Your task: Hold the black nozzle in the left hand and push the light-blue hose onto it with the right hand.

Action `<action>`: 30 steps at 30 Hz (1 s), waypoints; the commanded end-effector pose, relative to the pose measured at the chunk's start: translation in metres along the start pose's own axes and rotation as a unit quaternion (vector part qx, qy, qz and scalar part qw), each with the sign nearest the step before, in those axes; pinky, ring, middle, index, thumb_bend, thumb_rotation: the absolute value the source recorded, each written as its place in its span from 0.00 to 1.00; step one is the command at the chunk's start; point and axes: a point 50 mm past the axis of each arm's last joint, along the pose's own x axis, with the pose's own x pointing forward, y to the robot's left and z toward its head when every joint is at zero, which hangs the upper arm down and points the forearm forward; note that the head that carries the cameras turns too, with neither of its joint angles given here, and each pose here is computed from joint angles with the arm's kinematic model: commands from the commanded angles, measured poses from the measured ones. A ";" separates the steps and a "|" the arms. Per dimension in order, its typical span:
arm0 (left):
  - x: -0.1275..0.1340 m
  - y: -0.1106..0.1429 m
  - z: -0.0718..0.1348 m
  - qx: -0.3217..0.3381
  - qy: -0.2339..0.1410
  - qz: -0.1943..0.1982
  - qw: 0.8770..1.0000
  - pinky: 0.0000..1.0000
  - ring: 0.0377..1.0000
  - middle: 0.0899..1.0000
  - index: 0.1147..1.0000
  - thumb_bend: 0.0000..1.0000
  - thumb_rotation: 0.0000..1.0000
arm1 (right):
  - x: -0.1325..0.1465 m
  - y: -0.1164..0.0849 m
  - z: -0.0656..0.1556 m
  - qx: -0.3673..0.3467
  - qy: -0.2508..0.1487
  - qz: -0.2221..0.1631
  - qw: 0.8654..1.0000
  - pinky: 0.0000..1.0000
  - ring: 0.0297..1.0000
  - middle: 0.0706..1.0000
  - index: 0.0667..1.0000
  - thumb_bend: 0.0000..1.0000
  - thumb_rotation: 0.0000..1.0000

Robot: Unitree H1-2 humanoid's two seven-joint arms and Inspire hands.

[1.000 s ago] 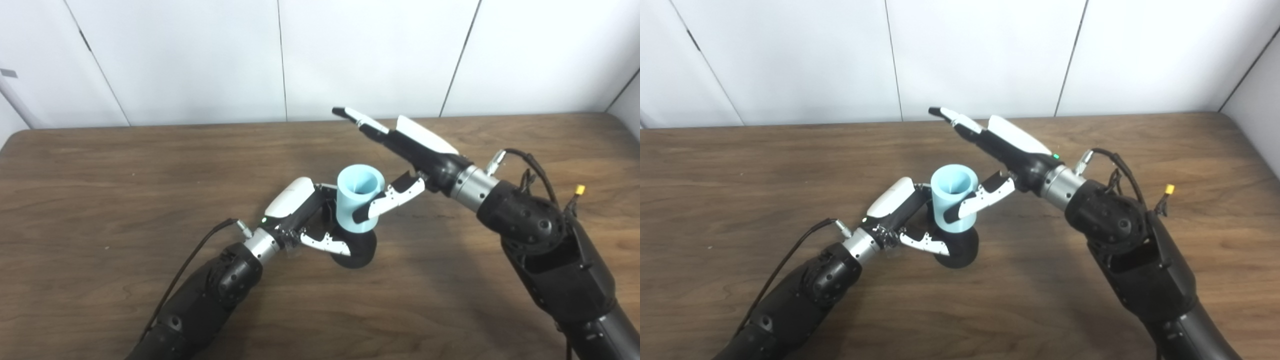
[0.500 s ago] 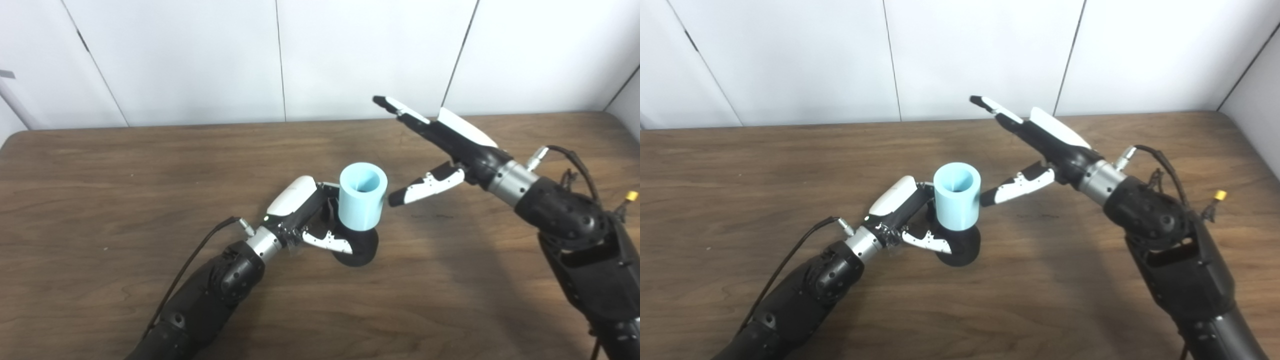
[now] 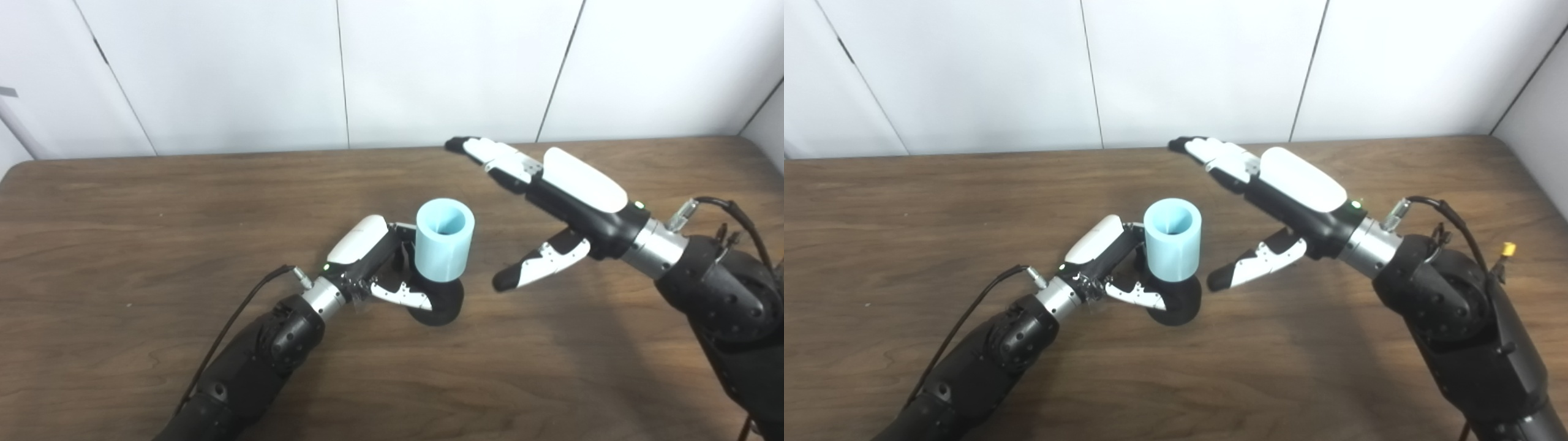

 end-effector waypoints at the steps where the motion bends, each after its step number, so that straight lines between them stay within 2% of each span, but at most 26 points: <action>1: -0.065 -0.077 -0.038 -0.010 0.124 -0.143 0.982 0.40 0.41 0.44 0.43 0.50 0.00 | 0.006 -0.018 0.011 -0.050 -0.042 -0.017 0.998 0.93 0.98 0.99 0.97 0.73 0.86; 11: -0.066 -0.074 -0.040 -0.011 0.128 -0.142 0.982 0.39 0.40 0.44 0.44 0.50 0.00 | 0.017 -0.005 0.024 -0.055 -0.041 0.037 0.997 0.92 0.98 0.98 0.96 0.72 0.82; 17: -0.067 -0.073 -0.041 -0.010 0.126 -0.143 0.982 0.40 0.40 0.44 0.43 0.50 0.00 | 0.020 0.003 0.025 -0.050 -0.035 0.076 0.995 0.90 0.98 0.99 0.97 0.75 0.81; 19: -0.066 -0.073 -0.040 -0.009 0.126 -0.143 0.982 0.40 0.40 0.44 0.43 0.50 0.00 | 0.019 0.005 0.025 -0.047 -0.036 0.078 0.995 0.89 0.97 0.98 0.96 0.76 0.80; 25: -0.066 -0.074 -0.039 -0.012 0.128 -0.142 0.982 0.40 0.40 0.44 0.43 0.50 0.00 | 0.018 0.007 0.023 -0.048 -0.037 0.095 0.994 0.86 0.93 0.94 0.92 0.79 0.85; 30: -0.067 -0.074 -0.039 -0.014 0.129 -0.141 0.981 0.40 0.40 0.44 0.43 0.50 0.00 | 0.017 0.009 0.022 -0.048 -0.038 0.118 0.991 0.84 0.92 0.90 0.85 0.82 0.88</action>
